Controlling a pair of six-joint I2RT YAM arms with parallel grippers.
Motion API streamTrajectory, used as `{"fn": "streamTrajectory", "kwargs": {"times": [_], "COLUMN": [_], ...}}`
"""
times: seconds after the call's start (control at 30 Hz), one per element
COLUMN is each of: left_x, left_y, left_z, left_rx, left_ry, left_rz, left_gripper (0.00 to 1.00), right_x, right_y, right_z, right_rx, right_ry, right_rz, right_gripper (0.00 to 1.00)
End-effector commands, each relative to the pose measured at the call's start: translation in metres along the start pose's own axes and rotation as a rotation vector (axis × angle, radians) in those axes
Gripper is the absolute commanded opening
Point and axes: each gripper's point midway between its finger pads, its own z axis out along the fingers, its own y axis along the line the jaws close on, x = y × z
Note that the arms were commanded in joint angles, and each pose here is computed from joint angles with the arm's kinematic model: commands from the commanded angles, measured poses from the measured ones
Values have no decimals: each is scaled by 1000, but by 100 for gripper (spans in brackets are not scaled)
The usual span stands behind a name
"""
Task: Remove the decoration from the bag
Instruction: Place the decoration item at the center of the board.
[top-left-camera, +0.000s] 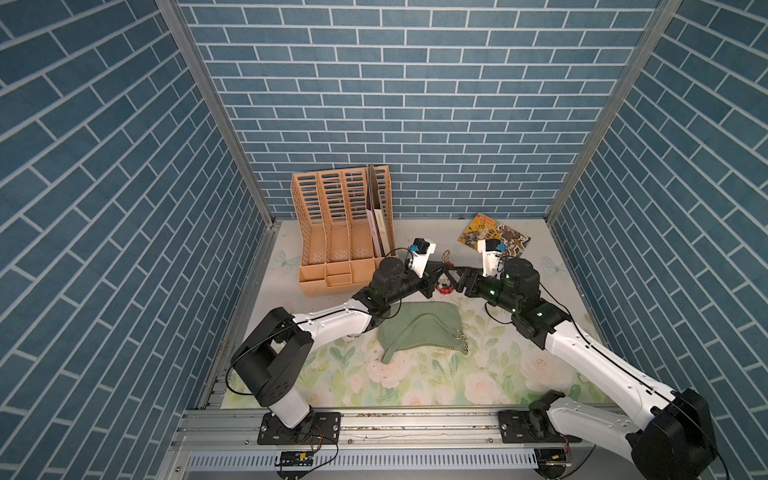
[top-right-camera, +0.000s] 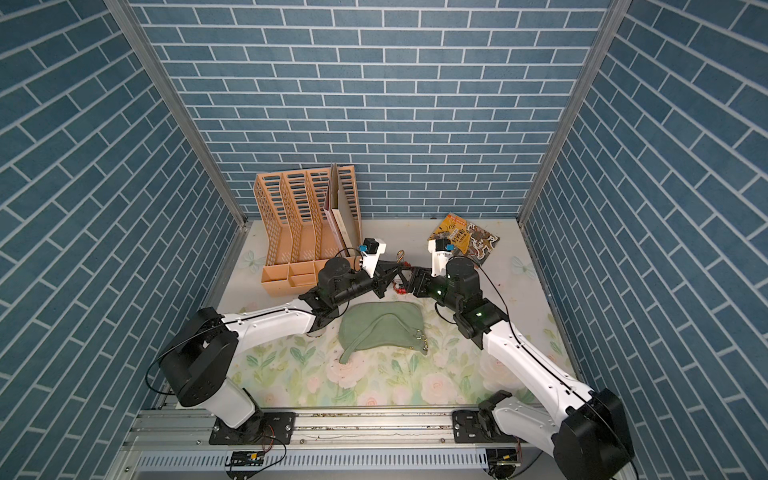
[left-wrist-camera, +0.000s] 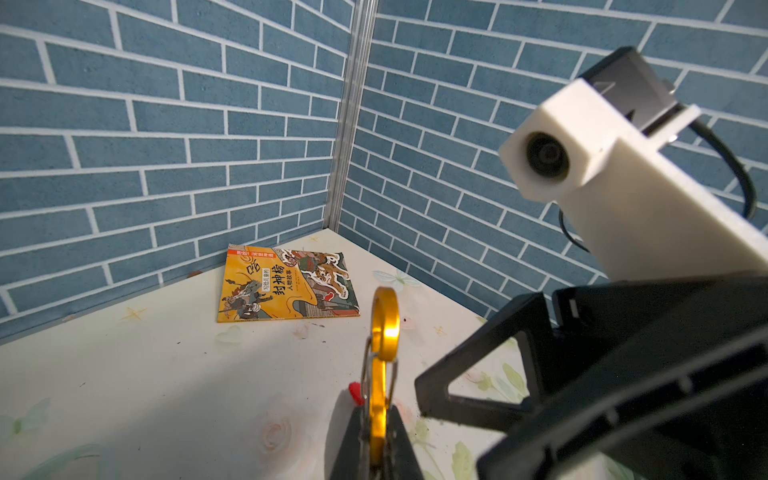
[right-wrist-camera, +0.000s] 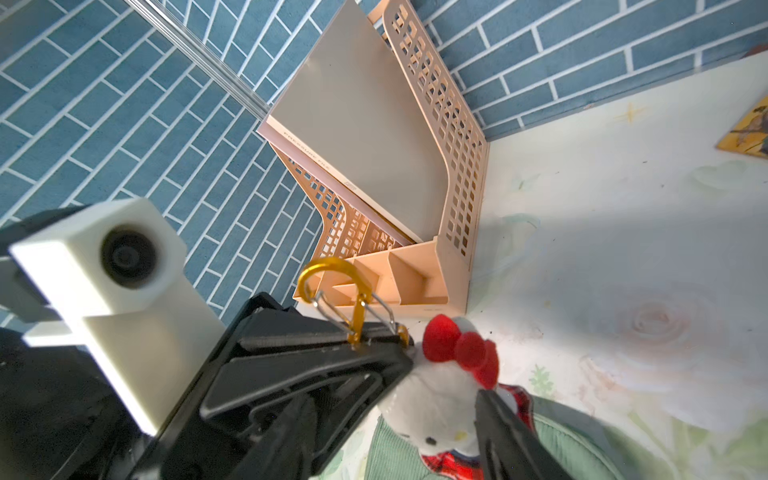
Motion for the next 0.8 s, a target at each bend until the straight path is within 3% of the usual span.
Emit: {"fn": "streamTrajectory", "kwargs": {"times": [0.0, 0.2, 0.37, 0.57, 0.77], "left_x": [-14, -16, -1, 42, 98], "left_y": [2, 3, -30, -95, -117], "left_z": [-8, -3, 16, 56, 94], "left_rx": [56, 100, 177, 281, 270], "left_ry": [-25, -2, 38, 107, 210], "left_rz": [-12, -35, -70, -171, -327], "left_gripper": [0, 0, 2, 7, 9], "right_x": [-10, -10, -18, -58, -82], "right_y": [3, -27, -55, -108, -156], "right_z": [-11, -20, -30, -66, -111], "right_rx": [-30, 6, 93, 357, 632], "right_ry": [-2, -12, -76, -253, -377], "right_rz": [-97, -133, -85, -10, 19], "right_gripper": [61, 56, 56, 59, 60]}}
